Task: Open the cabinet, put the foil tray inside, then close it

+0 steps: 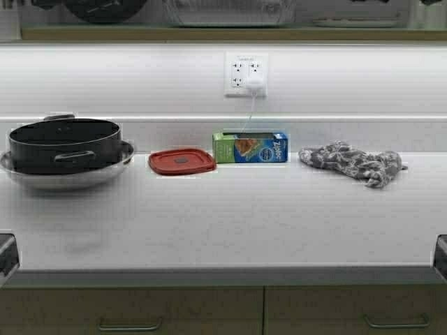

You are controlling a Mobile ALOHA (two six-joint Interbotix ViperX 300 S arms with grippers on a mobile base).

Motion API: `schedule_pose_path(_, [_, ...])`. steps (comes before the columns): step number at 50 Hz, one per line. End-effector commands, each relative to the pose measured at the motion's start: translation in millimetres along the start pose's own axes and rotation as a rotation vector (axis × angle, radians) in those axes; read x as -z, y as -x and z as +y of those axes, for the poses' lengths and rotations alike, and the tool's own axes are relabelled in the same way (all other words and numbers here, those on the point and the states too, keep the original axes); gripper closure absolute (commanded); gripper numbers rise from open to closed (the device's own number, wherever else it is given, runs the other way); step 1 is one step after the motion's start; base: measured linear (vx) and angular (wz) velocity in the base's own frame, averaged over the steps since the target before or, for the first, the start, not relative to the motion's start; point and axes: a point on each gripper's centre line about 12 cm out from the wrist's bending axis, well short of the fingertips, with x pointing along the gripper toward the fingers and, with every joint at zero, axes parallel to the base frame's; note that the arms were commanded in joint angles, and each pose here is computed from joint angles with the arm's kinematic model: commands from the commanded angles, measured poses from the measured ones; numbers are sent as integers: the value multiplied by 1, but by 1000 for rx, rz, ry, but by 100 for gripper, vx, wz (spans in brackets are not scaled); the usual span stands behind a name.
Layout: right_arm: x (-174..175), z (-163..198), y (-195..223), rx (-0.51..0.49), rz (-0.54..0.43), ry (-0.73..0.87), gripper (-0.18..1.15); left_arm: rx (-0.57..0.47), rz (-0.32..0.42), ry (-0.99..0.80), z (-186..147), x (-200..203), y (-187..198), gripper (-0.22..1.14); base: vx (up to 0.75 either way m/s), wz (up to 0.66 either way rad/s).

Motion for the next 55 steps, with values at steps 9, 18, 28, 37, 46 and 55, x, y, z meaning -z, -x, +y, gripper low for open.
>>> schedule_pose_path(9, [-16,8,14,-16,-54,51,90,15,-34,-38,-3,-7,7,87,-19,7])
schedule_pose_path(18, [-15,5,18,21,-23,129,90,24,-43,-51,-4,-9,5,87,-21,8])
schedule_pose_path(28, [-14,3,19,42,-1,200,90,23,-42,-51,-4,-10,1,87,-24,5])
schedule_pose_path(37, [-16,0,23,60,3,226,90,14,-43,-49,-3,-14,2,87,-25,-2])
schedule_pose_path(46, [-34,-25,48,167,-41,217,90,-113,-53,-39,26,-36,21,87,-25,-5])
schedule_pose_path(55, [-93,-81,92,419,-190,188,90,-281,-140,-3,67,-78,52,87,-26,-8])
